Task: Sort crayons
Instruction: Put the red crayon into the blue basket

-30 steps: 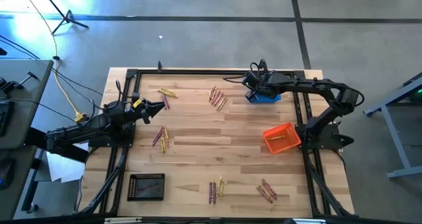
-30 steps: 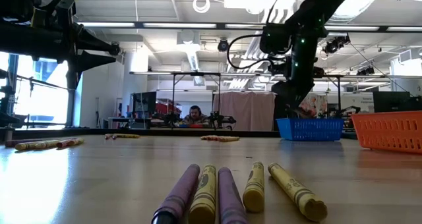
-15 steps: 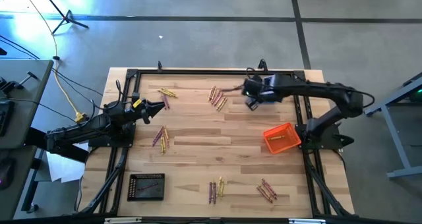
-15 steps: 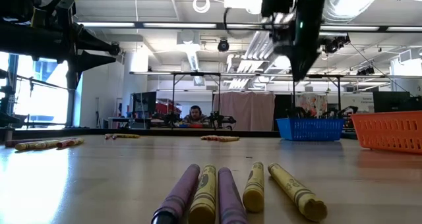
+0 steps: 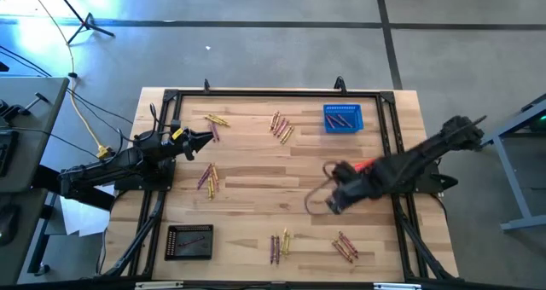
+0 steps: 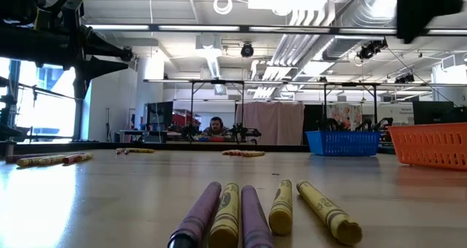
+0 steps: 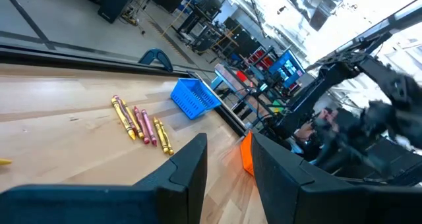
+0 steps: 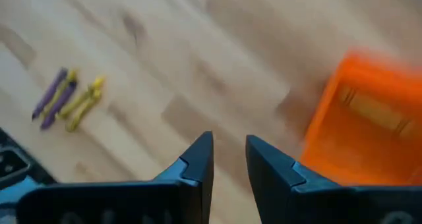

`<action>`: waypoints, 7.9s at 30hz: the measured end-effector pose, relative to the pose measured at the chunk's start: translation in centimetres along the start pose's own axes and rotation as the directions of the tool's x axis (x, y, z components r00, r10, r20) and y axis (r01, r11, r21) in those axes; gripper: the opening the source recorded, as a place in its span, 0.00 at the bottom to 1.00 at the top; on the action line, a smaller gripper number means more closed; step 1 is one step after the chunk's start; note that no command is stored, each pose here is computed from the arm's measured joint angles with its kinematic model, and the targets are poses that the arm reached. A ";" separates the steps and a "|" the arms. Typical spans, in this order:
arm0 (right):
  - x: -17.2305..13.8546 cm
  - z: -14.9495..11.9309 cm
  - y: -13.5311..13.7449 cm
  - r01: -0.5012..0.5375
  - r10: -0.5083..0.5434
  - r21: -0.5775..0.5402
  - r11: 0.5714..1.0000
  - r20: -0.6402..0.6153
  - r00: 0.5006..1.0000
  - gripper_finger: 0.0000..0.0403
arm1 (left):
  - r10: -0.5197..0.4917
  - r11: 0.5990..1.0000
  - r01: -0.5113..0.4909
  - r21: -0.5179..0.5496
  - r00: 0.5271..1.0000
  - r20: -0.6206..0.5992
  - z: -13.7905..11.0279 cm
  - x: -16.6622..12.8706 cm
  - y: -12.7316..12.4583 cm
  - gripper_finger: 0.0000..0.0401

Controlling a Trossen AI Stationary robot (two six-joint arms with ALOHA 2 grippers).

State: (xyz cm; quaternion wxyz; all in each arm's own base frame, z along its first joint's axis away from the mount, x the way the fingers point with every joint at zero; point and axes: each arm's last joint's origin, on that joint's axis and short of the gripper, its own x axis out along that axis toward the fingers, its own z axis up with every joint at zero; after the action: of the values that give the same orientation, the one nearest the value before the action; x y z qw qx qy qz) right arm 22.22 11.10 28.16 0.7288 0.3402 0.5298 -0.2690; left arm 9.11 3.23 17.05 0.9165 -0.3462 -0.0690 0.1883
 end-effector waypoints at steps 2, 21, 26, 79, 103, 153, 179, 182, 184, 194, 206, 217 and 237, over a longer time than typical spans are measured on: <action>0.8 -1.8 0.7 -0.007 0.009 0.047 0.999 -0.040 0.999 0.18 | 0.000 1.000 0.000 0.000 1.000 0.000 0.0 0.0 0.0 0.26; 8.7 -10.2 5.1 0.050 -0.061 -0.047 0.998 -0.302 0.951 0.18 | 0.000 1.000 0.000 0.000 1.000 0.000 0.0 0.0 0.0 0.26; 9.7 -10.3 5.2 0.120 -0.093 0.069 0.990 -0.309 0.947 0.18 | 0.000 1.000 0.000 0.000 1.000 0.000 0.0 0.0 0.0 0.26; 12.5 -11.3 4.5 0.289 -0.250 0.124 0.949 -0.257 0.933 0.18 | 0.000 1.000 0.000 0.000 1.000 0.000 0.0 0.0 0.0 0.26; 12.4 -11.1 4.1 0.322 -0.293 0.124 0.938 -0.207 0.933 0.18 | 0.000 1.000 0.000 0.000 1.000 0.000 0.0 0.0 0.0 0.26; 1.3 -3.6 0.3 0.181 -0.228 0.162 0.970 0.352 0.908 0.02 | 0.000 1.000 0.000 0.000 1.000 0.000 0.0 0.0 0.0 0.26; 7.5 15.0 -13.8 0.704 -0.682 0.079 0.705 0.343 0.645 0.02 | 0.000 1.000 0.000 0.000 1.000 0.000 0.0 0.0 0.0 0.26; 8.2 15.7 -14.9 0.696 -0.672 0.076 0.714 0.351 0.652 0.02 | 0.000 1.000 0.000 0.000 1.000 0.000 0.0 0.0 0.0 0.26; 8.7 16.2 -15.5 0.691 -0.659 0.062 0.720 0.370 0.655 0.02 | 0.000 1.000 0.000 0.000 1.000 0.000 0.0 0.0 0.0 0.26; 9.7 17.6 -18.0 0.586 -0.553 0.016 0.810 0.353 0.755 0.05 | 0.000 1.000 0.000 0.000 1.000 0.000 0.0 0.0 0.0 0.26; 7.2 16.7 -16.1 0.467 -0.449 0.011 0.884 0.297 0.843 0.23 | 0.000 1.000 0.000 0.000 1.000 0.000 0.0 0.0 0.0 0.26; 3.3 9.6 -6.1 -0.126 0.126 0.014 0.992 0.032 0.992 0.23 | 0.000 1.000 0.000 0.000 1.000 0.000 0.0 0.0 0.0 0.26; 9.9 -7.3 2.8 0.025 0.006 0.076 0.997 -0.386 0.922 0.23 | 0.000 1.000 0.000 0.000 1.000 0.000 0.0 0.0 0.0 0.26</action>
State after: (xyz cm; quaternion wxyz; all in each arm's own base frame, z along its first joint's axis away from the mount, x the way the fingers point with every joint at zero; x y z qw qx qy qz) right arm 22.89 18.24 17.79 0.5947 0.4127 0.6535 -0.2213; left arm 9.11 3.23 17.05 0.9165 -0.3462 -0.0691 0.1882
